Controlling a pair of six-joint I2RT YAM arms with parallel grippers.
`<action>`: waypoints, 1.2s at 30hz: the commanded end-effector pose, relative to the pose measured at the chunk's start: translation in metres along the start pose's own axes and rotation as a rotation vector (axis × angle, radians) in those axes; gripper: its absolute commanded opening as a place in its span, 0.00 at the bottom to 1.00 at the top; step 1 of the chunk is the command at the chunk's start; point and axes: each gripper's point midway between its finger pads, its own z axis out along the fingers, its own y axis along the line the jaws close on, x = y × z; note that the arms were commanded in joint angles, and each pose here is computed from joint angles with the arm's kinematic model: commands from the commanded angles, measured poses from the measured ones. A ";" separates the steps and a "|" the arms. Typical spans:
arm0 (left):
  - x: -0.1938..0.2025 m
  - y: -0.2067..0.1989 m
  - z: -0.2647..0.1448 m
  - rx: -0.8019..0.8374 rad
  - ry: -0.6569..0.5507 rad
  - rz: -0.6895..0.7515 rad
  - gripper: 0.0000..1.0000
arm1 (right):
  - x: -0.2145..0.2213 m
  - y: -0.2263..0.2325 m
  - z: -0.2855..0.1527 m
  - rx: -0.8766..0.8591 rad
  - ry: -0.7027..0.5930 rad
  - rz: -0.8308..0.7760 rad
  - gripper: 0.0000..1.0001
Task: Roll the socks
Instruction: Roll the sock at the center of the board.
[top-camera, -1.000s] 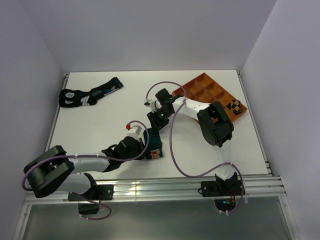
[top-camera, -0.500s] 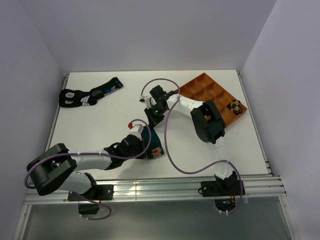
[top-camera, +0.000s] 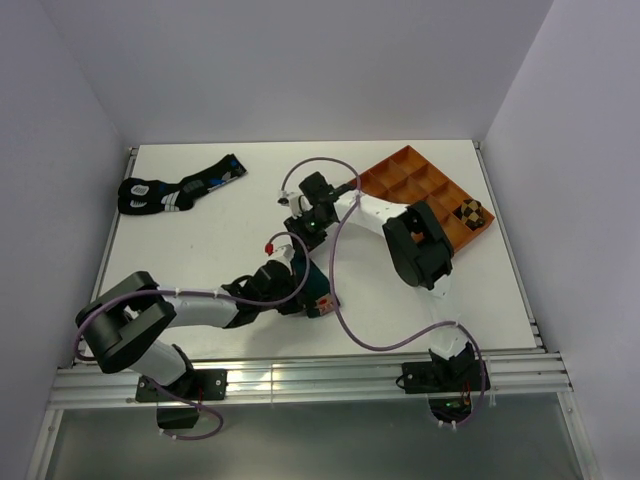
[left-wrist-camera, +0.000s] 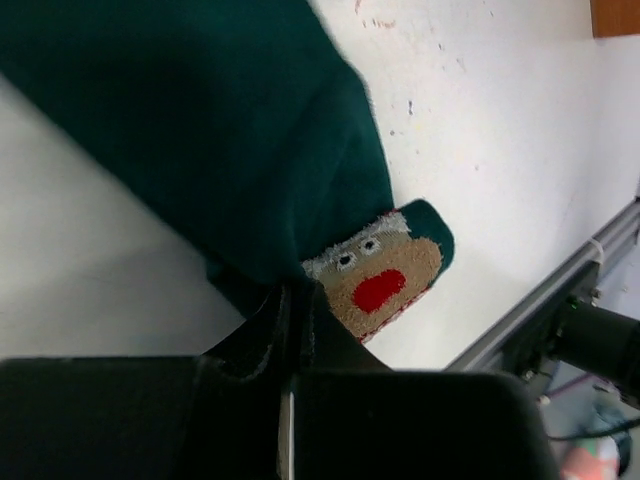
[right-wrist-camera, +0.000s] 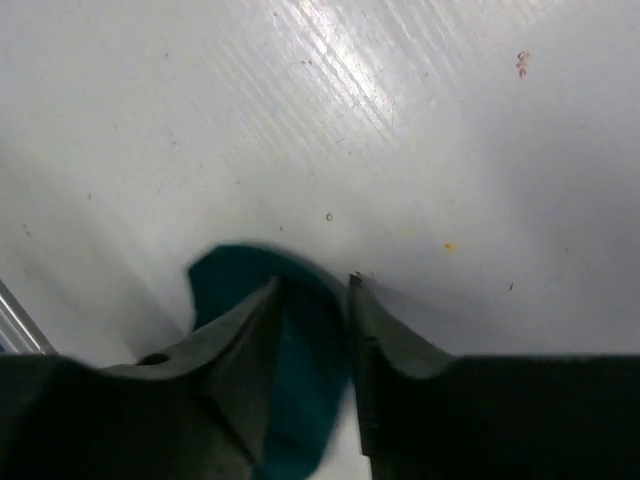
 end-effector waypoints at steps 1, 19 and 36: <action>0.056 0.045 -0.007 -0.144 0.235 -0.058 0.00 | -0.016 0.000 -0.022 0.025 -0.095 -0.035 0.44; 0.038 0.039 -0.019 -0.189 0.411 -0.117 0.00 | -0.009 -0.030 -0.147 0.082 -0.289 0.014 0.57; 0.034 0.031 0.001 -0.225 0.590 -0.219 0.00 | 0.112 0.042 -0.153 0.132 -0.249 -0.749 0.57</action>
